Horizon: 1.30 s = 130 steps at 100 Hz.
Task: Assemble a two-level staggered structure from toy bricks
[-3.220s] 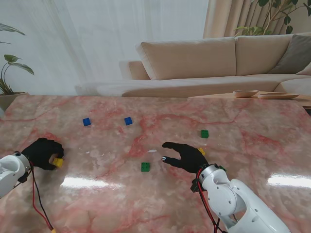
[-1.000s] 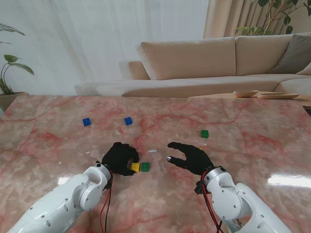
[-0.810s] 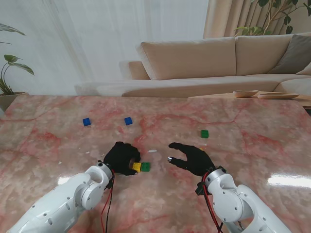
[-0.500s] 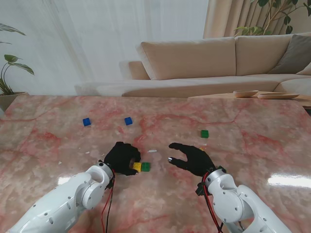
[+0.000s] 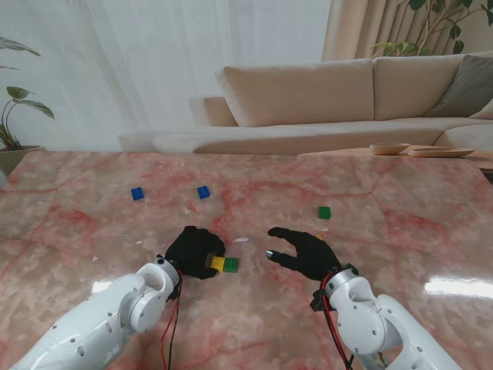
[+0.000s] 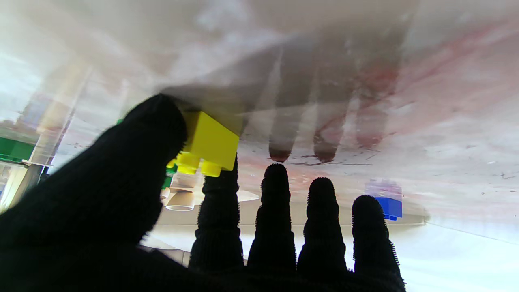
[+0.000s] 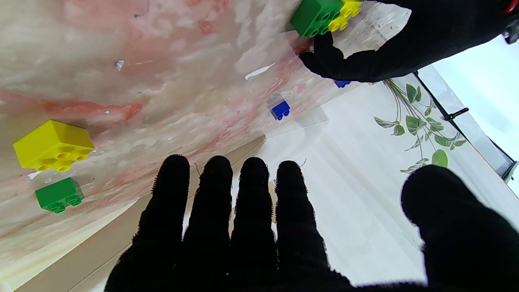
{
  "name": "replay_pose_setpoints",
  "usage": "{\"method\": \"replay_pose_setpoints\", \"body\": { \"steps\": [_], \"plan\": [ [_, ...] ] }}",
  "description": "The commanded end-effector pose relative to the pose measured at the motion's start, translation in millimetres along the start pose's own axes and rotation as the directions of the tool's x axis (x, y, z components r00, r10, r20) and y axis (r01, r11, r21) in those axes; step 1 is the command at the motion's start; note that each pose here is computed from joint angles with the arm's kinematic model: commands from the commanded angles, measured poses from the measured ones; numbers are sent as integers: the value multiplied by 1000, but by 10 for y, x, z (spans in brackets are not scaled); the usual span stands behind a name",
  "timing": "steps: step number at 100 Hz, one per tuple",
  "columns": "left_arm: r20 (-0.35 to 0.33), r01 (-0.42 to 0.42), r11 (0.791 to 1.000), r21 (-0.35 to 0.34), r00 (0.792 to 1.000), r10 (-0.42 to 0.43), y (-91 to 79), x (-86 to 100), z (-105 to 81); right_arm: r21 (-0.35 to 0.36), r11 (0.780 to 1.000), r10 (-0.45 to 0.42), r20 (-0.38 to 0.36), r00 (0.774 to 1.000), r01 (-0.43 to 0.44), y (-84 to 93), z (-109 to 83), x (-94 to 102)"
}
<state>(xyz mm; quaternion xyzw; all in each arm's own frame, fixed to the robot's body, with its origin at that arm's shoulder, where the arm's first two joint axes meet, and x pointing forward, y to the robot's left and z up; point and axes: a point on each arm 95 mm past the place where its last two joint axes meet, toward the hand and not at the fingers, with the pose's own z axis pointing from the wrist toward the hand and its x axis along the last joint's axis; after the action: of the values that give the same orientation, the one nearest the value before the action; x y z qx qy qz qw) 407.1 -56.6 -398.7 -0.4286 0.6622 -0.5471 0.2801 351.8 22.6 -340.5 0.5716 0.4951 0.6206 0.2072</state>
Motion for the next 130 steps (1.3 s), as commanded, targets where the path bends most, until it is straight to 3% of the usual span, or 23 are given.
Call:
{"method": "replay_pose_setpoints", "body": {
  "steps": [1, 18, 30, 41, 66, 82, 94, 109, 130],
  "plan": [
    [0, 3, 1000, -15, 1000, -3, 56, 4, -27, 24, 1000, 8, 9, 1000, -8, -66, -28, -13],
    [-11, 45, 999, -5, 999, -45, 64, -5, -45, 24, 1000, 9, 7, 1000, -9, -68, -26, -10],
    [-10, 131, 991, 28, 991, -131, 44, 10, -94, 22, 1000, 6, 4, 1000, -6, -55, -13, -9],
    [-14, 240, 967, 88, 971, -239, -20, 37, -164, 24, 1000, -6, 2, 1000, 6, -21, -1, -9],
    [-43, 426, 885, 188, 904, -426, -277, -11, -419, 21, 997, -77, 14, 997, 77, 213, 10, -27],
    [-39, 460, 866, 193, 886, -462, -353, -110, -564, 41, 988, -152, 31, 988, 151, 455, 14, -116],
    [-22, 455, 868, 201, 888, -460, -368, -173, -628, 66, 980, -191, 61, 980, 187, 614, 30, -231],
    [-6, 462, 862, 206, 882, -471, -354, -232, -668, 102, 952, -299, 83, 951, 290, 739, 87, -421],
    [-2, 472, 854, 219, 876, -483, -341, -299, -704, 182, 885, -449, 84, 890, 429, 803, 161, -675]
  ]
}}
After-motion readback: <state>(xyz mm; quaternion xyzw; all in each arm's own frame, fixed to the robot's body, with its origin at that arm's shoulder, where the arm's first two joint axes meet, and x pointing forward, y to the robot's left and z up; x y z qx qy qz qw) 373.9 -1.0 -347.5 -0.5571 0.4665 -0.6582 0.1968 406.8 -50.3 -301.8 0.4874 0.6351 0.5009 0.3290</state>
